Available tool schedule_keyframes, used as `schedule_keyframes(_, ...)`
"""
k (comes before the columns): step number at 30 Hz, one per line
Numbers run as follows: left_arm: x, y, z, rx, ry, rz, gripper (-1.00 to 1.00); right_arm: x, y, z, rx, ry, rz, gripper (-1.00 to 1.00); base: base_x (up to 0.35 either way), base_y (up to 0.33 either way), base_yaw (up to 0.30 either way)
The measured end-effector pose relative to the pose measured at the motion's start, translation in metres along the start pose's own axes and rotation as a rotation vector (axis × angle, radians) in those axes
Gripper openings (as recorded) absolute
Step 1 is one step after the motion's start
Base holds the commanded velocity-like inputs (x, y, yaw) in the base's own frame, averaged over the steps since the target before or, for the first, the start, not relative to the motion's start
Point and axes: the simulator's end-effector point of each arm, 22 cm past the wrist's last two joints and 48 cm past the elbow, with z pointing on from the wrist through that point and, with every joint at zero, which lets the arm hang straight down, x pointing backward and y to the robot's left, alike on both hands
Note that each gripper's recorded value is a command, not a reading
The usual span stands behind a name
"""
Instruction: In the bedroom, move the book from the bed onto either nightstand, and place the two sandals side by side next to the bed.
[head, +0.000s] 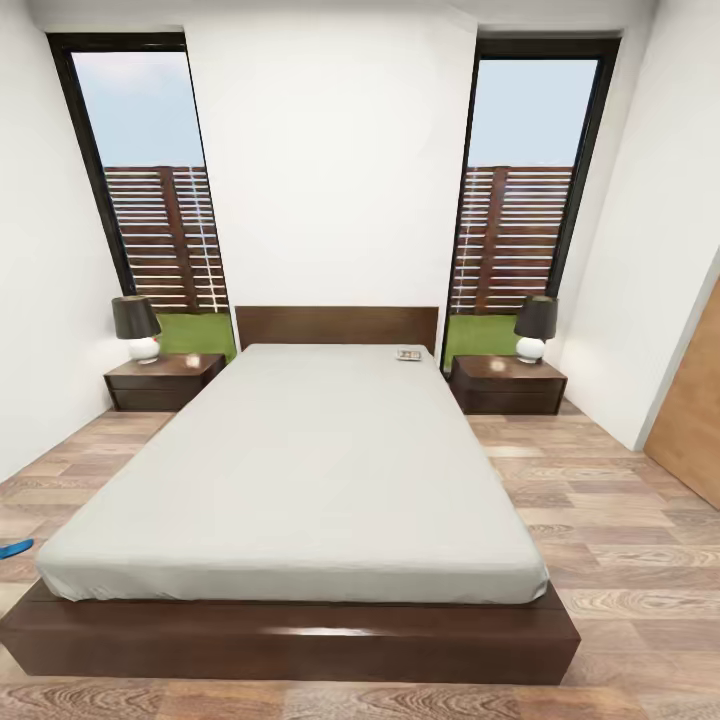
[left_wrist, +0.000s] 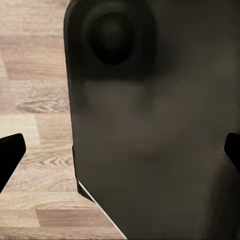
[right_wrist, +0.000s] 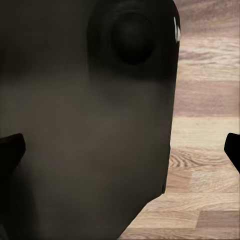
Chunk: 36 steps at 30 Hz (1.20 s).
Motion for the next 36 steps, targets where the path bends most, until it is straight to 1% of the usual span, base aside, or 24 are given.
schedule_keyframes(1, 0.000, 0.000, 0.000, 0.000, 0.000, 0.000, 1.00, 0.000, 0.000, 0.000, 0.000, 0.000, 0.000, 1.00, 0.000, 0.000, 0.000)
schedule_keyframes(3, -0.003, -0.010, 0.000, 0.019, -0.010, 0.001, 1.00, -0.010, 0.011, 0.000, -0.021, -0.015, -0.013, 1.00, 0.000, 0.000, 0.000)
schedule_keyframes(5, -0.005, -0.010, 0.000, 0.023, -0.013, 0.000, 1.00, -0.020, 0.018, 0.000, -0.032, -0.027, -0.013, 1.00, 0.000, 0.000, 0.000)
schedule_keyframes(7, -0.005, -0.010, 0.000, 0.023, -0.013, 0.000, 1.00, -0.029, 0.018, -0.001, -0.032, -0.038, -0.014, 1.00, 0.000, 0.000, 0.000)
schedule_keyframes(11, -0.005, -0.010, 0.000, 0.022, -0.013, 0.000, 1.00, -0.027, 0.018, -0.001, -0.031, -0.036, -0.013, 1.00, 0.000, 0.000, 0.000)
schedule_keyframes(21, -0.007, -0.010, 0.000, 0.020, -0.018, -0.007, 1.00, -0.039, 0.018, -0.001, -0.021, -0.052, -0.017, 1.00, 0.000, 0.000, 0.000)
schedule_keyframes(36, -0.008, -0.007, 0.000, 0.014, -0.020, -0.011, 1.00, -0.041, 0.017, -0.001, -0.020, -0.056, -0.010, 1.00, 0.000, 0.000, 0.000)
